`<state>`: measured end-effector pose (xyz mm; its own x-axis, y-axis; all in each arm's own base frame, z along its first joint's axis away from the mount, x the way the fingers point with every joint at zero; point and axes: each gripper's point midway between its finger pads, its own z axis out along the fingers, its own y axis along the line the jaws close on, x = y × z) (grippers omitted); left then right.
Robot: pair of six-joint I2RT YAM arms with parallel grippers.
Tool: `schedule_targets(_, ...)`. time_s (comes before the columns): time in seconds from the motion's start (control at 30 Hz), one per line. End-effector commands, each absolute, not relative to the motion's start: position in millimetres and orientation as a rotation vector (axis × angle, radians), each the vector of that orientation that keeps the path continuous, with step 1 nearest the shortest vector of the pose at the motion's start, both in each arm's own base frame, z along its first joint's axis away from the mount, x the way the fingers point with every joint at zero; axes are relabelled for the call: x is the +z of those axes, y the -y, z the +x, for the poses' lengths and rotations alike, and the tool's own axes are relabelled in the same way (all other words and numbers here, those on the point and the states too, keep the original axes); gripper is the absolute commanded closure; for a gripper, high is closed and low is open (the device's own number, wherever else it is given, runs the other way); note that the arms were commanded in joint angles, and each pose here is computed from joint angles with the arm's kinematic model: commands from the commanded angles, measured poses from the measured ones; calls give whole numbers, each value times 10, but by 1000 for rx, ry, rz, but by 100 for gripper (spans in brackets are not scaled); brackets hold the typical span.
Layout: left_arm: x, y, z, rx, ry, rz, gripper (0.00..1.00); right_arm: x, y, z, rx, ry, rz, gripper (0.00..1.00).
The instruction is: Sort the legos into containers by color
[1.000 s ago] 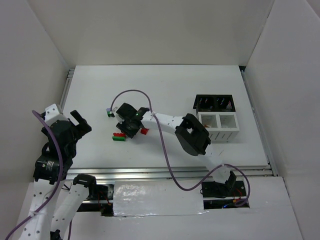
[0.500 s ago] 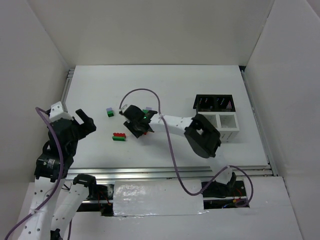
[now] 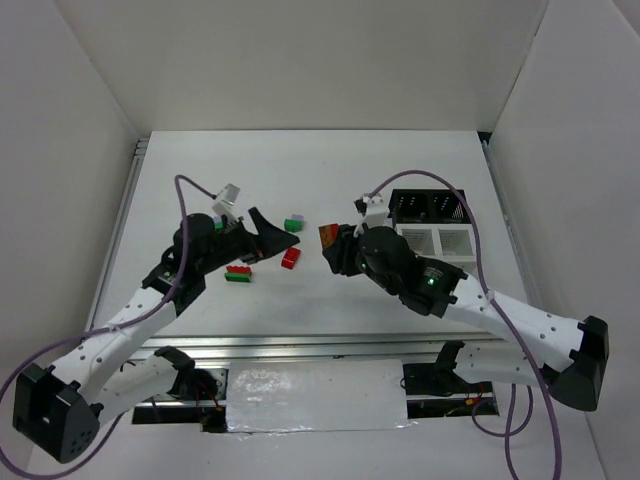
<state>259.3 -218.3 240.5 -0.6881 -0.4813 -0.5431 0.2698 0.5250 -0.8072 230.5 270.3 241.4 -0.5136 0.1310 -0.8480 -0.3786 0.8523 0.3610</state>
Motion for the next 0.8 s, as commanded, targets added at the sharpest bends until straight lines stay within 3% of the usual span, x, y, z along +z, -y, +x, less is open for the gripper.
schedule_targets(0.0, 3242, 2742, 2421, -1445, -1728, 48, 1, 2296, -2617, 2207, 676, -2042, -59, 100)
schedule_targets(0.27, 3249, 3012, 2378, -1477, -1692, 91, 5, 2377, -2460, 2092, 697, -2033, -20, 100)
schedule_targets(0.43, 3084, 3105, 2483, -1415, -1753, 74, 15, 2457, -2531, 2030, 745, -2013, -38, 100)
schedule_targets(0.67, 3086, 3215, 2491, -1404, -1764, 107, 16, 2466, -2673, 1995, 755, -2032, -86, 100)
schedule_targets(0.77, 3100, 3249, 2488, -1395, -1766, 121, 25, 2466, -2694, 1998, 738, -2033, -85, 100)
